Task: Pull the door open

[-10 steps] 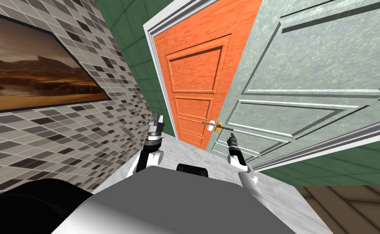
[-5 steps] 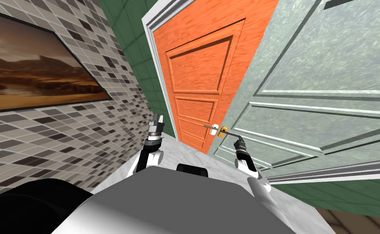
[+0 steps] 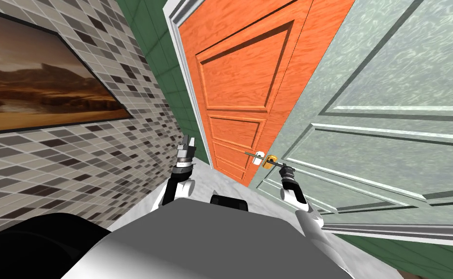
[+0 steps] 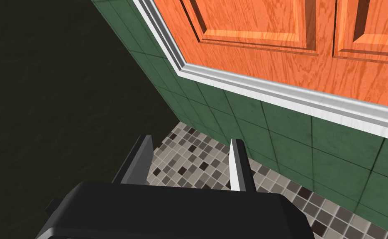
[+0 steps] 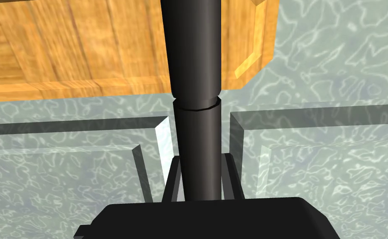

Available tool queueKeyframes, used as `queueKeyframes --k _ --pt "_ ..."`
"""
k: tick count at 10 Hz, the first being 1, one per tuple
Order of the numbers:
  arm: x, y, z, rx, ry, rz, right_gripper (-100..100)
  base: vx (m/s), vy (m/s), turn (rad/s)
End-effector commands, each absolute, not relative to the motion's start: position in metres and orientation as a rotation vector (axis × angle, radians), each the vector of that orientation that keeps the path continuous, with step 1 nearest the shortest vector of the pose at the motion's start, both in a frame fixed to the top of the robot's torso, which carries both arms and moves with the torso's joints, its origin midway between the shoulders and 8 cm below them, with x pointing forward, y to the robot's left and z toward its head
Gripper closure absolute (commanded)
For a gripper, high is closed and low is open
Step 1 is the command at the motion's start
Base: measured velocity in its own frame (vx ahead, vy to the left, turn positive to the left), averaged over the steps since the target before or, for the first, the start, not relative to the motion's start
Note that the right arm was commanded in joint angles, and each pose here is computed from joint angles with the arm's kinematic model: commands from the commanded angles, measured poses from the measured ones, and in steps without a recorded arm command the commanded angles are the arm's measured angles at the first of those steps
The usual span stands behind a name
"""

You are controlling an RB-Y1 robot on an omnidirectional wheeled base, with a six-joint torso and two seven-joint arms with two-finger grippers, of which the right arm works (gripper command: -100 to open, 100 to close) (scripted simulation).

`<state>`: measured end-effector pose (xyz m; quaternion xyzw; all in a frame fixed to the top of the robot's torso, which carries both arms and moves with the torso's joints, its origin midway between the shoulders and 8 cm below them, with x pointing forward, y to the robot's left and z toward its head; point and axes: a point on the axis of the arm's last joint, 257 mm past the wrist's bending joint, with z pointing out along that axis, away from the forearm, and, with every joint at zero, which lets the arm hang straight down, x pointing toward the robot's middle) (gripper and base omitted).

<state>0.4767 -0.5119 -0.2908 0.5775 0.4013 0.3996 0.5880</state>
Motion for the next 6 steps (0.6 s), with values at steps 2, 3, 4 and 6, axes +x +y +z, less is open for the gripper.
queueKeyframes --k 2,3,4,6 --pt "0.4745 -0.5113 -0.296 1.354 0.941 0.926 100 -0.024 0.004 0.007" --pt "0.4745 -0.5113 -0.296 1.354 0.941 0.926 100 -0.011 0.004 -0.002" --pt "0.4745 -0.5113 -0.296 1.354 0.941 0.926 100 0.0 0.0 0.0" --pt "0.4696 -0.5164 -0.2972 1.356 0.947 0.921 100 -0.129 -0.008 0.057"
